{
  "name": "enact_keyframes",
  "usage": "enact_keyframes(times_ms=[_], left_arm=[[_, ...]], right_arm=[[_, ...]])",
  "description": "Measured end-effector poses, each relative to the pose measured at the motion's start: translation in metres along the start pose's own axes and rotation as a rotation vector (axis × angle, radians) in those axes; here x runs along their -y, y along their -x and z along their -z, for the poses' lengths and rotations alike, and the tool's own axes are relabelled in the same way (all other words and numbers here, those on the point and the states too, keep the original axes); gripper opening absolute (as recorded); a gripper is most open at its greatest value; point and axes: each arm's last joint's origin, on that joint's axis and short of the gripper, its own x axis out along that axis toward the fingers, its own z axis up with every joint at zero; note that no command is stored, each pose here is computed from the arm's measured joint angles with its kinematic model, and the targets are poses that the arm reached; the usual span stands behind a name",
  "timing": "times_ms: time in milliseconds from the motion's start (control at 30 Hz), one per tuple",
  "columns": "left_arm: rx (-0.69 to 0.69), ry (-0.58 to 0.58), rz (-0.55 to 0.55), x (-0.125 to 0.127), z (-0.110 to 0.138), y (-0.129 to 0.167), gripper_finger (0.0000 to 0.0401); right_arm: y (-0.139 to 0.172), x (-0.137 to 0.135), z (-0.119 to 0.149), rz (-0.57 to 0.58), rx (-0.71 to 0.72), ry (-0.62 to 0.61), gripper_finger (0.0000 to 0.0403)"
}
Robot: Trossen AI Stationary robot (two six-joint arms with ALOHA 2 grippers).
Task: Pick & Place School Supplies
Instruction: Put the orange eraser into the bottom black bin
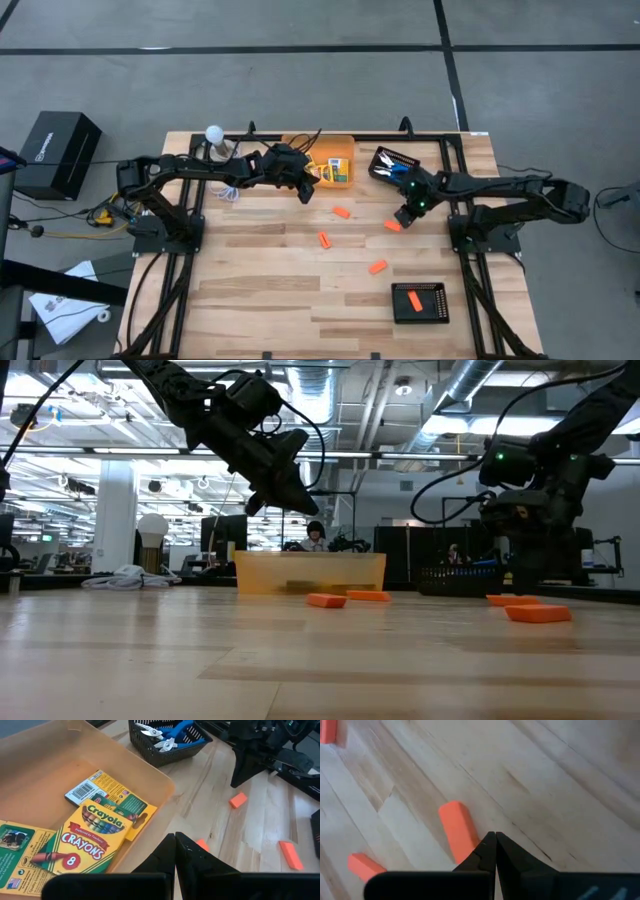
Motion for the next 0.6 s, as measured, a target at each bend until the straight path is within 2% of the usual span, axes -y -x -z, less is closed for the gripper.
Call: enact_keyframes(times_ms=[167,600], left_arm=[[0.005,0.014,0.031,0.001,-0.001,0.000,0.0000],[0.004,0.013,0.031,0.001,-0.001,0.000,0.0000]], right_arm=[[0.002,-0.005,-0.006,-0.139,0.019,0.007,0.0000],[-0.022,-0.012,0.003,-0.148,-0.137,0.060,0.0000]])
